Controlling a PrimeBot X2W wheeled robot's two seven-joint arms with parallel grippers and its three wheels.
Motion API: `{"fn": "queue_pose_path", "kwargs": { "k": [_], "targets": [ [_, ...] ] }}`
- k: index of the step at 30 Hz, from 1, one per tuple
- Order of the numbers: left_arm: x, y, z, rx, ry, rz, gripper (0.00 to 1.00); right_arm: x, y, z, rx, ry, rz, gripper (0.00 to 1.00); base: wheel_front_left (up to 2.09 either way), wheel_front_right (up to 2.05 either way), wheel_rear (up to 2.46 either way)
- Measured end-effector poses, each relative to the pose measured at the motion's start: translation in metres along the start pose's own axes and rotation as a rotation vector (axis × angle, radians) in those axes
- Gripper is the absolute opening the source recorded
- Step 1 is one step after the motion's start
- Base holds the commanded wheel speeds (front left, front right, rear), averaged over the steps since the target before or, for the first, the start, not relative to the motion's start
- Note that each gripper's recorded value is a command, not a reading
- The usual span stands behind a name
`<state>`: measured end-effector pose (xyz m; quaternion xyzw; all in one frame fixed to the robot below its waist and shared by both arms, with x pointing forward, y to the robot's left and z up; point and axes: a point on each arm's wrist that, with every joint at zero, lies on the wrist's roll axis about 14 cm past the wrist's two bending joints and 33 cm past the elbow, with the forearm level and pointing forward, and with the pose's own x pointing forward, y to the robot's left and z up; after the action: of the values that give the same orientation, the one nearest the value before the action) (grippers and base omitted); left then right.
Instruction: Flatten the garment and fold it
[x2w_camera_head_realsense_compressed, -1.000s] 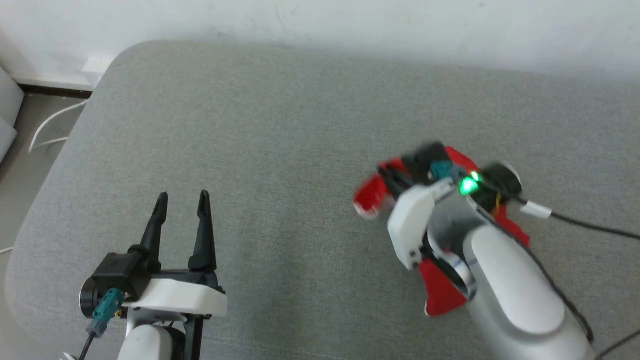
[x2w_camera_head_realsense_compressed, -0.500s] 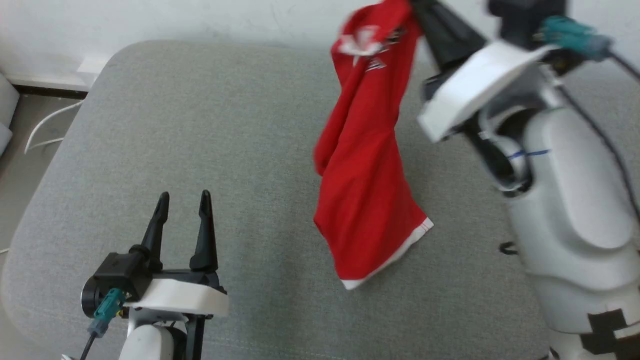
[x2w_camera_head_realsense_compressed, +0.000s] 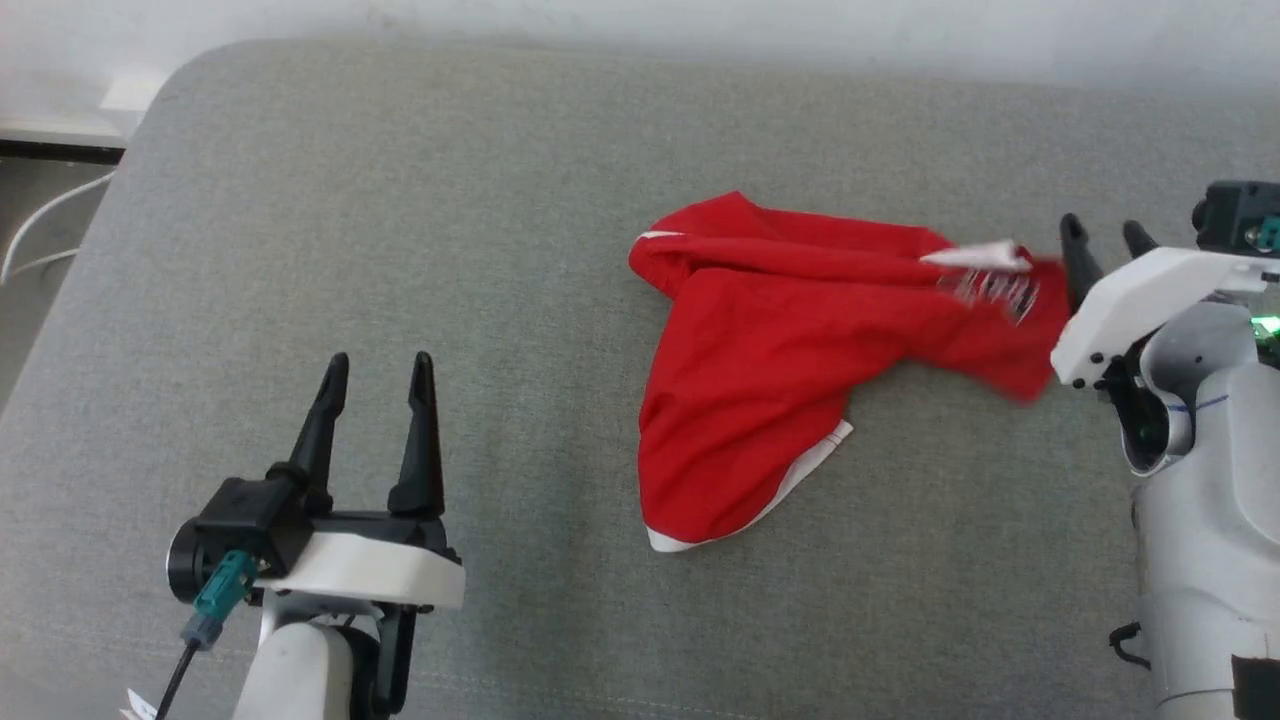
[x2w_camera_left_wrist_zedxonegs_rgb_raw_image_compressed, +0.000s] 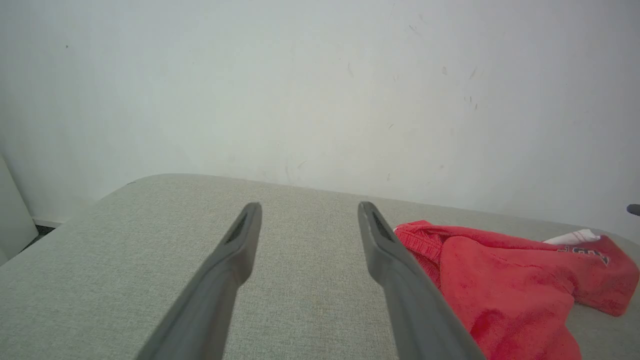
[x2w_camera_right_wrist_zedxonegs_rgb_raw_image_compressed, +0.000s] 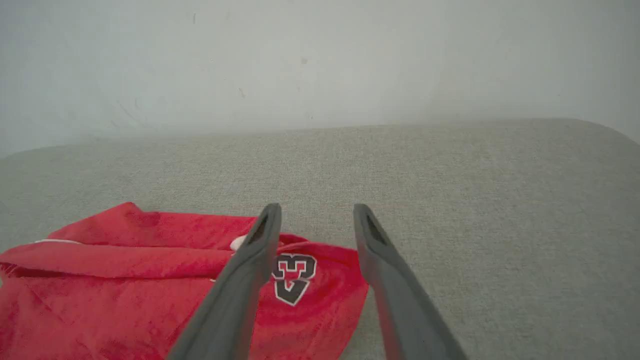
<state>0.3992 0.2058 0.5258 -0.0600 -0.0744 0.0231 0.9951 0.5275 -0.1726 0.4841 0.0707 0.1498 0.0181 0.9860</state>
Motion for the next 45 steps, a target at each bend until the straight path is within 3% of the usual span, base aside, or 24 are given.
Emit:
{"fn": "queue_pose_path", "kwargs": {
  "k": [4, 8, 11, 16, 24, 34, 35, 36, 38, 39, 42, 45],
  "targets": [
    [0.003, -0.003, -0.003, -0.002, 0.005, -0.009, 1.00, -0.005, 0.002, -0.008, 0.003, -0.025, 0.013, 1.00, 0.00, 0.00, 0.00],
    [0.002, -0.004, 0.001, -0.004, -0.006, -0.016, 1.00, -0.026, 0.035, -0.020, 0.005, -0.093, 0.127, 1.00, 0.00, 0.00, 0.00],
    [0.002, -0.003, 0.005, -0.003, -0.015, -0.012, 1.00, -0.053, 0.066, -0.045, 0.011, -0.092, 0.229, 1.00, 0.00, 0.00, 0.00],
    [0.004, -0.001, 0.004, -0.001, -0.015, -0.009, 1.00, -0.086, 0.101, -0.099, -0.044, 0.026, 0.345, 1.00, 0.00, 0.00, 0.00],
    [0.006, 0.004, 0.002, 0.007, -0.010, 0.005, 1.00, -0.071, 0.096, -0.130, -0.203, 0.154, 0.335, 1.00, 0.00, 0.00, 0.00],
    [0.000, 0.020, -0.004, 0.017, 0.012, 0.055, 1.00, -0.049, 0.118, -0.147, -0.291, 0.270, 0.392, 1.00, 0.00, 0.00, 0.00],
    [0.000, 0.020, -0.004, 0.018, 0.013, 0.057, 1.00, -0.047, 0.120, -0.149, -0.305, 0.282, 0.397, 0.96, 0.00, 0.00, 0.00],
    [0.000, 0.021, -0.004, 0.019, 0.014, 0.059, 1.00, -0.046, 0.121, -0.149, -0.312, 0.287, 0.402, 0.80, 0.00, 0.00, 0.00],
    [0.000, 0.021, -0.005, 0.019, 0.014, 0.060, 1.00, -0.045, 0.123, -0.150, -0.324, 0.306, 0.406, 0.09, 0.00, 0.00, 0.00],
    [0.000, 0.021, -0.005, 0.018, 0.014, 0.059, 1.00, -0.045, 0.122, -0.151, -0.325, 0.318, 0.403, 0.00, 0.00, 0.00, 0.00],
    [0.000, 0.018, -0.003, 0.015, 0.009, 0.053, 1.00, -0.046, 0.119, -0.145, -0.286, 0.312, 0.386, 0.00, 0.00, 0.00, 0.00],
    [0.000, 0.017, 0.000, 0.012, 0.000, 0.050, 1.00, -0.051, 0.104, -0.129, -0.175, 0.249, 0.338, 0.00, 0.00, 0.00, 0.00]
  ]
}}
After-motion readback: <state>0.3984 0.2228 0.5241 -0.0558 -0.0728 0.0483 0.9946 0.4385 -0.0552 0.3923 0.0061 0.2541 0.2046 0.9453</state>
